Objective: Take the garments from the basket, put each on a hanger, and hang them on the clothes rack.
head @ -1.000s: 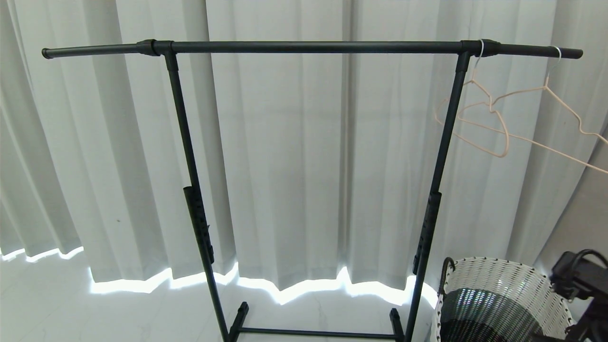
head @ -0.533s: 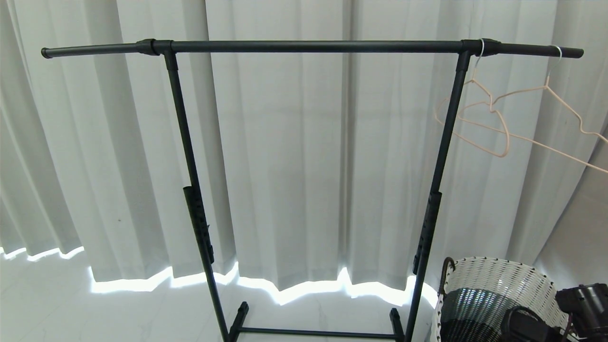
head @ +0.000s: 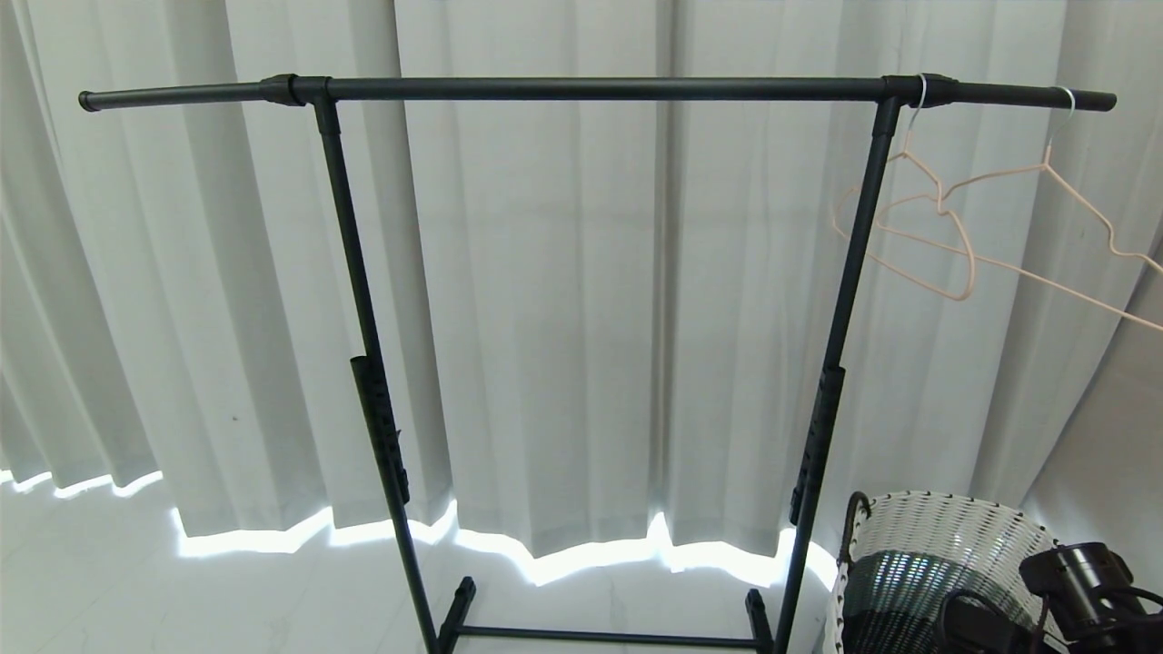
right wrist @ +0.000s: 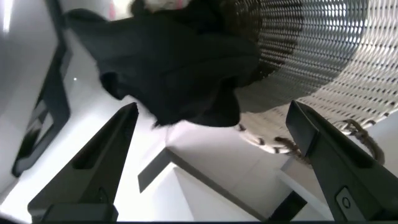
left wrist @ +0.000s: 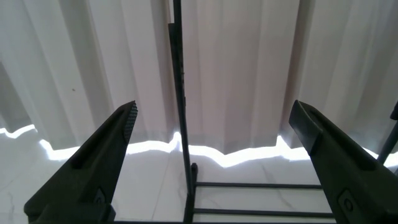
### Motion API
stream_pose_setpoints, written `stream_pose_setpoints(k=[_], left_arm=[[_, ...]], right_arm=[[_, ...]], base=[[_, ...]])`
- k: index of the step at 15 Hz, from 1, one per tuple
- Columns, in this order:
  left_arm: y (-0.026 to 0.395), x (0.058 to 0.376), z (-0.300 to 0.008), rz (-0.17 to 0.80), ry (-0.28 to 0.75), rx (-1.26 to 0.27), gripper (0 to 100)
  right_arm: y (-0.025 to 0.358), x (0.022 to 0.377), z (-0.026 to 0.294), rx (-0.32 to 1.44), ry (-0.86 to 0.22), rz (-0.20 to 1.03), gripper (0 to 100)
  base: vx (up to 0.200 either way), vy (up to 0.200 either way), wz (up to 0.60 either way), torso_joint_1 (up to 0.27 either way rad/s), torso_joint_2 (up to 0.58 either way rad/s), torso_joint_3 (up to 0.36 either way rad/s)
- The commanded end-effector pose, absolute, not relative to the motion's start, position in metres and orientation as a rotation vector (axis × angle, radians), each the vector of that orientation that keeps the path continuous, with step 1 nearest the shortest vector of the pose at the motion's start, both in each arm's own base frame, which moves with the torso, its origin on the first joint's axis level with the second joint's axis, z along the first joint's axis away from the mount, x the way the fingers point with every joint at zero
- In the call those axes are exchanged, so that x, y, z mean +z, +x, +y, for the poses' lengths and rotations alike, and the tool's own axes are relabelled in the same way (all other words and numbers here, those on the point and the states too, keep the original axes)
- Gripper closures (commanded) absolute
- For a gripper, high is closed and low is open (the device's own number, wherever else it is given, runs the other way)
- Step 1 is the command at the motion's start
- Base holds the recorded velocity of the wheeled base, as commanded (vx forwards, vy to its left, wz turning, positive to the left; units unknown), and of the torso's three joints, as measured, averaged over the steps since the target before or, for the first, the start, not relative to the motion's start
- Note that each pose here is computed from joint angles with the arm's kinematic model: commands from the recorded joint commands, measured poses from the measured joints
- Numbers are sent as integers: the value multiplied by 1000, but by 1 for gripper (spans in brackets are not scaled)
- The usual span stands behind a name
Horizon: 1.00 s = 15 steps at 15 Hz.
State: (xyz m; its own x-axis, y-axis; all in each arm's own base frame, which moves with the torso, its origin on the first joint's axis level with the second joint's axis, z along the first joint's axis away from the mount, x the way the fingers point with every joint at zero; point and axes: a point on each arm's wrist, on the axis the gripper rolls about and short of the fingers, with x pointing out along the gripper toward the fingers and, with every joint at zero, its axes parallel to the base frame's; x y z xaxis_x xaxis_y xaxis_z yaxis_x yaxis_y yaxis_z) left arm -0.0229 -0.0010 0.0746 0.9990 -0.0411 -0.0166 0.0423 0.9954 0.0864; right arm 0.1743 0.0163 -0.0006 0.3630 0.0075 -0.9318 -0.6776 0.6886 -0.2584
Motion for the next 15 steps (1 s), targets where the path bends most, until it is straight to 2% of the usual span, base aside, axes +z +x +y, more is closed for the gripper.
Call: stream_pose_setpoints(k=[1, 11, 12, 15], left_arm=[[-23, 75, -1, 17, 87, -42, 0], [-23, 75, -1, 15, 87, -42, 0], [-23, 75, -1, 15, 86, -42, 0], [-23, 75, -1, 15, 87, -42, 0]], right_arm=[[181, -8, 17, 494, -705, 1142, 0], [191, -14, 17, 457, -696, 1137, 0], [192, -14, 17, 455, -696, 1133, 100], [196, -16, 17, 443, -701, 1115, 100]], base=[[0, 0, 0, 0, 0, 0], [0, 0, 0, 0, 0, 0], [0, 0, 0, 0, 0, 0], [0, 0, 0, 0, 0, 0]])
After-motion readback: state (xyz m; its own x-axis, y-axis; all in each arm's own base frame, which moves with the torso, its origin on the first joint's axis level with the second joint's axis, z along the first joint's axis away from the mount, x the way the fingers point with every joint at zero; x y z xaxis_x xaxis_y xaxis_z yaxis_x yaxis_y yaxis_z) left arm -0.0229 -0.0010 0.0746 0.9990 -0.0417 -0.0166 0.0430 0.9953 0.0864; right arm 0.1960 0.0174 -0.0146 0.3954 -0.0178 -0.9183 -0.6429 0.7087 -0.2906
